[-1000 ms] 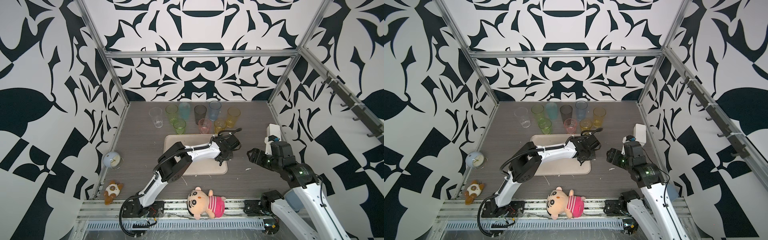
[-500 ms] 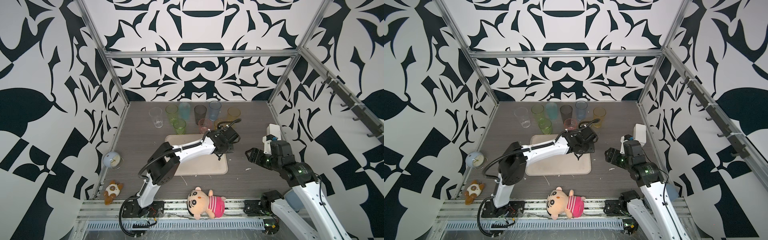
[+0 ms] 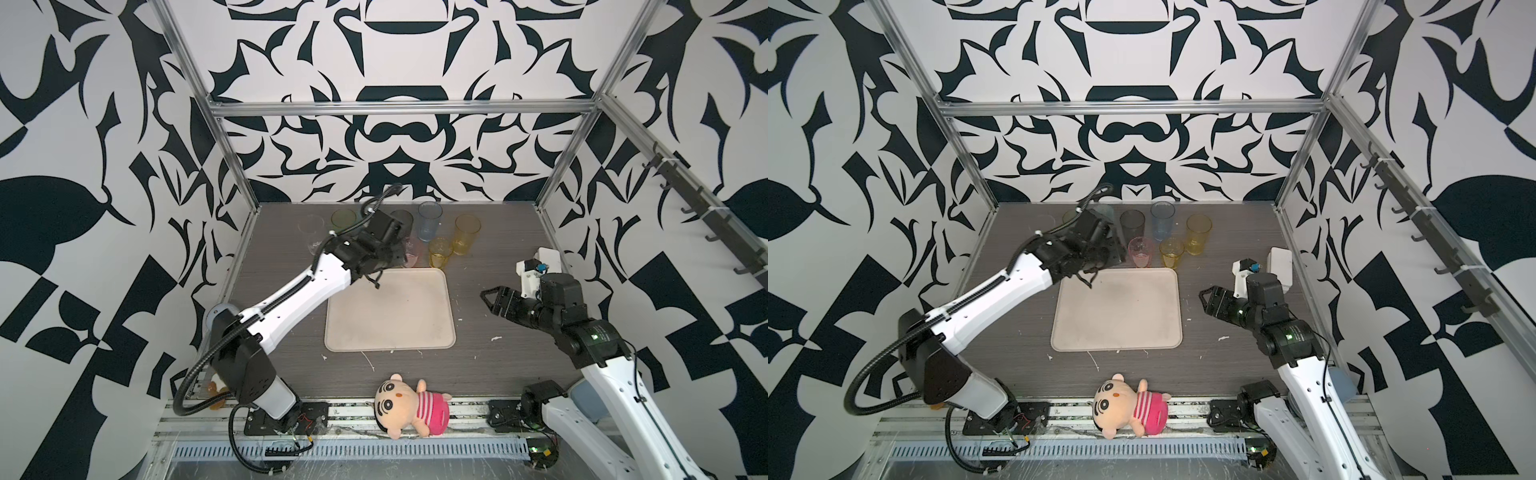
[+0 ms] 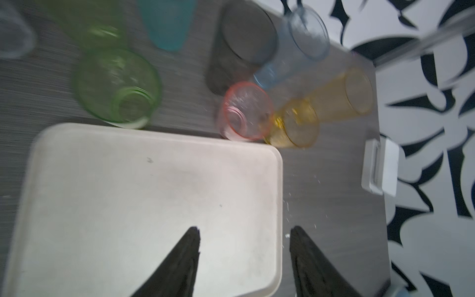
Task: Place the glasses into the tray
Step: Move the tray to the center of the table, then pick up the glass from the top-left of the table.
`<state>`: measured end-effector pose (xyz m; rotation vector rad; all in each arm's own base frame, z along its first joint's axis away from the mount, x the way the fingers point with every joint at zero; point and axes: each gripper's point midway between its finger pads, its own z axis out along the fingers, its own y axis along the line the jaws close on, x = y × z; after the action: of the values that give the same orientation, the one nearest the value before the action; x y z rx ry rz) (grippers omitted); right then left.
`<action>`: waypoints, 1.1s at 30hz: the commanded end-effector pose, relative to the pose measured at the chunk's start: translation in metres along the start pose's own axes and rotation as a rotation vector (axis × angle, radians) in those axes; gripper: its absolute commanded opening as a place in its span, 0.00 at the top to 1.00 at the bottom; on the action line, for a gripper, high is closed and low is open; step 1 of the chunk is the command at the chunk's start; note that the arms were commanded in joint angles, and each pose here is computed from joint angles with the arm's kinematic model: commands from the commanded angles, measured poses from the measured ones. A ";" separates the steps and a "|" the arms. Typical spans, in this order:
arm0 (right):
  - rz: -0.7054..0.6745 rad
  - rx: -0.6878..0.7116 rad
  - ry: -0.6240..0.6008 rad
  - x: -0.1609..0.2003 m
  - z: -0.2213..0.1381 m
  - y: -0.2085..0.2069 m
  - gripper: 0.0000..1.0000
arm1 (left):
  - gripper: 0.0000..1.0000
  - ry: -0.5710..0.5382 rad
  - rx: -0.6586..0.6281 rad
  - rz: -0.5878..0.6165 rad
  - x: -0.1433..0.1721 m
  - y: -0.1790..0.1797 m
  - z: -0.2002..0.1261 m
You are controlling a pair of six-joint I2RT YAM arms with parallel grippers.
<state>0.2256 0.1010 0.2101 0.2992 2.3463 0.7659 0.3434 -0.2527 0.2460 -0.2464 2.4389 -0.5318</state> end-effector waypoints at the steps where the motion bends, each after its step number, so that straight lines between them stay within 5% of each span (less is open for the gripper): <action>1: -0.002 -0.056 -0.009 -0.004 0.006 0.010 0.28 | 0.39 -0.014 -0.098 -0.031 -0.022 0.053 -0.017; 13: 0.016 -0.062 0.063 0.017 0.026 0.011 0.28 | 0.38 -0.048 -0.254 -0.218 -0.110 0.175 -0.019; 20: 0.004 -0.052 0.096 0.030 0.036 0.012 0.28 | 0.38 -0.043 -0.435 -0.206 -0.147 0.239 -0.008; 33: -0.024 -0.007 0.136 0.040 0.047 0.008 0.28 | 0.41 0.091 -0.471 -0.125 -0.167 0.253 0.035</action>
<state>0.2195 0.1440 0.1606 0.2228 2.5008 0.8179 0.4980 0.0148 0.2079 -0.6161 2.5337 -0.0486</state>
